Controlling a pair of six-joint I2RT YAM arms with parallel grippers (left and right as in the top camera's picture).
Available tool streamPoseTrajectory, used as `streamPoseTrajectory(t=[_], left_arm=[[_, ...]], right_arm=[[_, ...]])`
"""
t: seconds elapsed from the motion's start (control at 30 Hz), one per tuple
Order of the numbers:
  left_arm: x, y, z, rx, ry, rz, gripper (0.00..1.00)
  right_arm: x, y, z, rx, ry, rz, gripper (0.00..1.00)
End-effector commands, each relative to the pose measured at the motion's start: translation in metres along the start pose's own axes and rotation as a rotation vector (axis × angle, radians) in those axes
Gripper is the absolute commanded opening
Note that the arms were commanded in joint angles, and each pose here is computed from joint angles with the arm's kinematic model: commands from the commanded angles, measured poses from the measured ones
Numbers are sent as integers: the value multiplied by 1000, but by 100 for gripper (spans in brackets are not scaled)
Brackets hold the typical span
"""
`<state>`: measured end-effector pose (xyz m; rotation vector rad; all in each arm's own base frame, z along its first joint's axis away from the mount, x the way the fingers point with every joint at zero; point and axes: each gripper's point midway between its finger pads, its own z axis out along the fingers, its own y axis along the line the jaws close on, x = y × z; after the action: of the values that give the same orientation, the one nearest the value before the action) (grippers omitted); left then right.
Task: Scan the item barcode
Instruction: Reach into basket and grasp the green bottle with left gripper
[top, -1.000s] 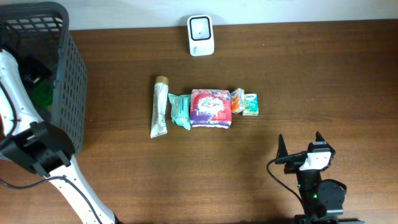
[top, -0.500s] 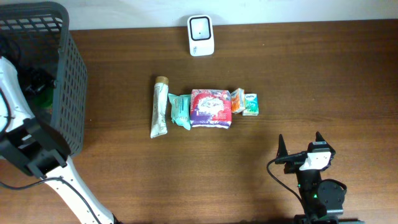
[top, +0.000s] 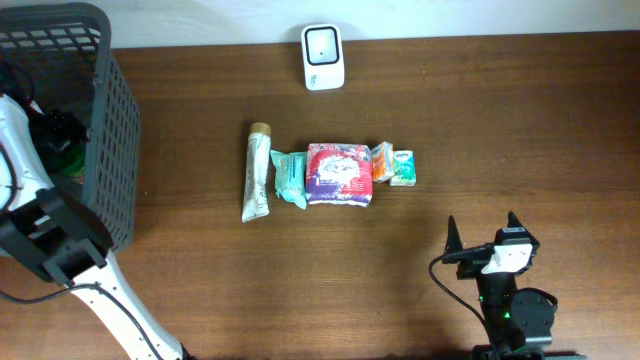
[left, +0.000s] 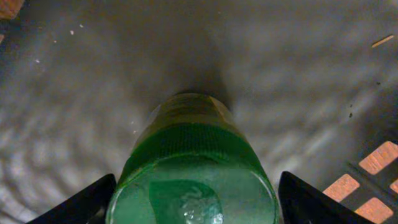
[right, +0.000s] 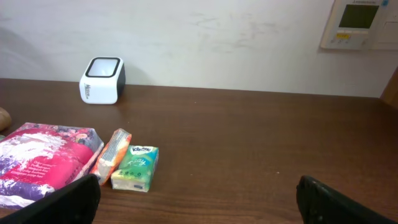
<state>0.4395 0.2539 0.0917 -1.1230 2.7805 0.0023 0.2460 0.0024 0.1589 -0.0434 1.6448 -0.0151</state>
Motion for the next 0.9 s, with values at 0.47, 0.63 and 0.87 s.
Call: streamPoseTrajectory(t=[0.47, 0.63, 0.87], left_arm=[[-12, 2, -23, -3, -55, 26, 56], [-16, -6, -82, 50, -145, 15, 52], [-18, -19, -230, 187, -514, 39, 57]], right_arm=[[3, 0, 0, 3, 4, -7, 99], [3, 0, 0, 3, 4, -7, 99], [3, 0, 0, 3, 4, -7, 99]])
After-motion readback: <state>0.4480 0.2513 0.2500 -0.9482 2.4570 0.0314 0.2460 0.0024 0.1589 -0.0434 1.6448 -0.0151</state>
